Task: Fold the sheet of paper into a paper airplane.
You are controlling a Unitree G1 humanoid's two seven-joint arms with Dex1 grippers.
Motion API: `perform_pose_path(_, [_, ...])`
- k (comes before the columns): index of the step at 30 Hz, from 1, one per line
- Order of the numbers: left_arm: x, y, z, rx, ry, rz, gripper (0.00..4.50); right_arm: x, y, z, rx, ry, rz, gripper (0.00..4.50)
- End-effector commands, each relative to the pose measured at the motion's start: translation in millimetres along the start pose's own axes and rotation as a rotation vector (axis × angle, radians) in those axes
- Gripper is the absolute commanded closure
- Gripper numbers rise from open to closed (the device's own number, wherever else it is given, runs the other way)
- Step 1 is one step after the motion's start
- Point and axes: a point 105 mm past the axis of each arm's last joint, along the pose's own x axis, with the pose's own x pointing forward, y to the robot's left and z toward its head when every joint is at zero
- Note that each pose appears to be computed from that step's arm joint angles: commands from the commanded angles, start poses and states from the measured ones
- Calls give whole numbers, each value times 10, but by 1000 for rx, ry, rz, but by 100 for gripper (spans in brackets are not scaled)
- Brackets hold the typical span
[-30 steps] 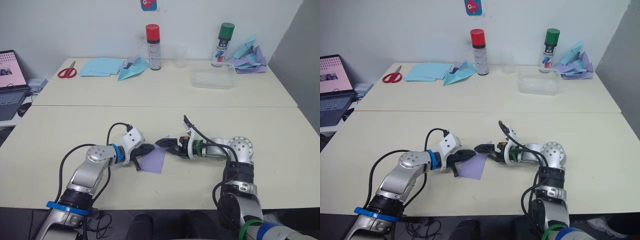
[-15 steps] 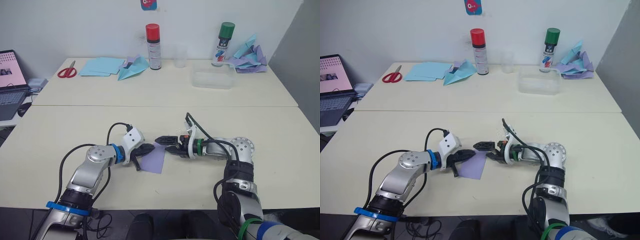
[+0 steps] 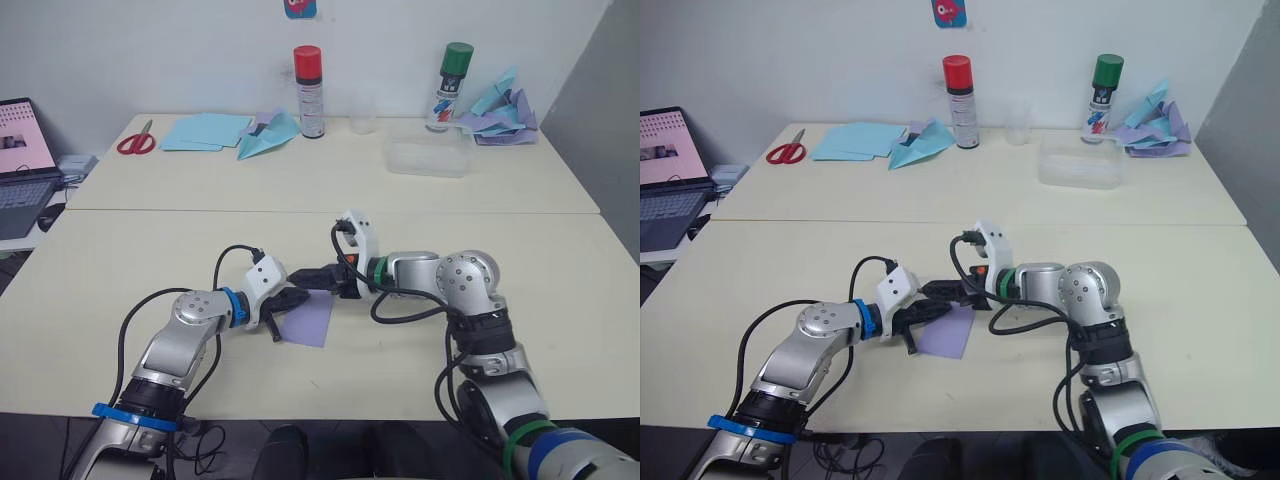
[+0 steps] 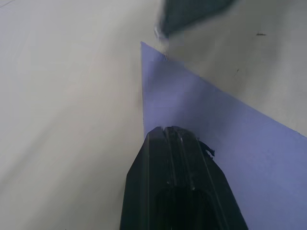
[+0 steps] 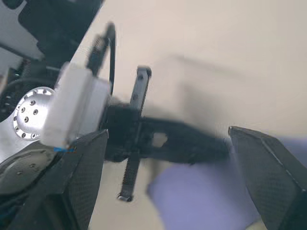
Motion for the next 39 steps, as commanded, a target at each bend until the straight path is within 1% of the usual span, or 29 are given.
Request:
perform_pose_path(1, [20,-113,-392,-83,124,-16,450,-17,-44,146,-91,-72,-22,30])
perform_pose_path(8, [9,-147,-430,-90,128,-19,450,-16,-224,23,-130,-62,-109,30])
perform_pose_path(11, [2,-158,-437,-82,132,-24,450,-32,-232,-16,-117,-62,-104,30])
perform_pose_path(15, [6,-171,-432,-77,132,-29,450,-61,-251,-38,-196,-56,-107,30])
perform_pose_path(17, [10,-174,-426,-77,131,-30,450,-63,-223,-67,-215,-43,-81,30])
perform_pose_path(19, [9,-175,-425,-77,130,-32,450,-47,-133,-87,-18,-39,-11,30])
perform_pose_path(21, [8,-179,-427,-76,131,-34,450,-33,-65,-114,128,-24,37,30])
perform_pose_path(23, [6,-183,-429,-75,131,-35,450,-22,-96,-130,170,-16,8,30])
perform_pose_path(26, [5,-175,-428,-74,131,-32,450,-18,-271,-105,21,-16,-128,30])
perform_pose_path(31, [-2,-167,-426,-72,132,-27,450,6,-377,-43,-178,-26,-208,30])
perform_pose_path(34, [-3,-162,-427,-70,133,-25,450,42,-378,-83,-188,-8,-205,30])
perform_pose_path(39, [2,-150,-418,-68,130,-23,450,145,-301,-237,-178,58,-177,30])
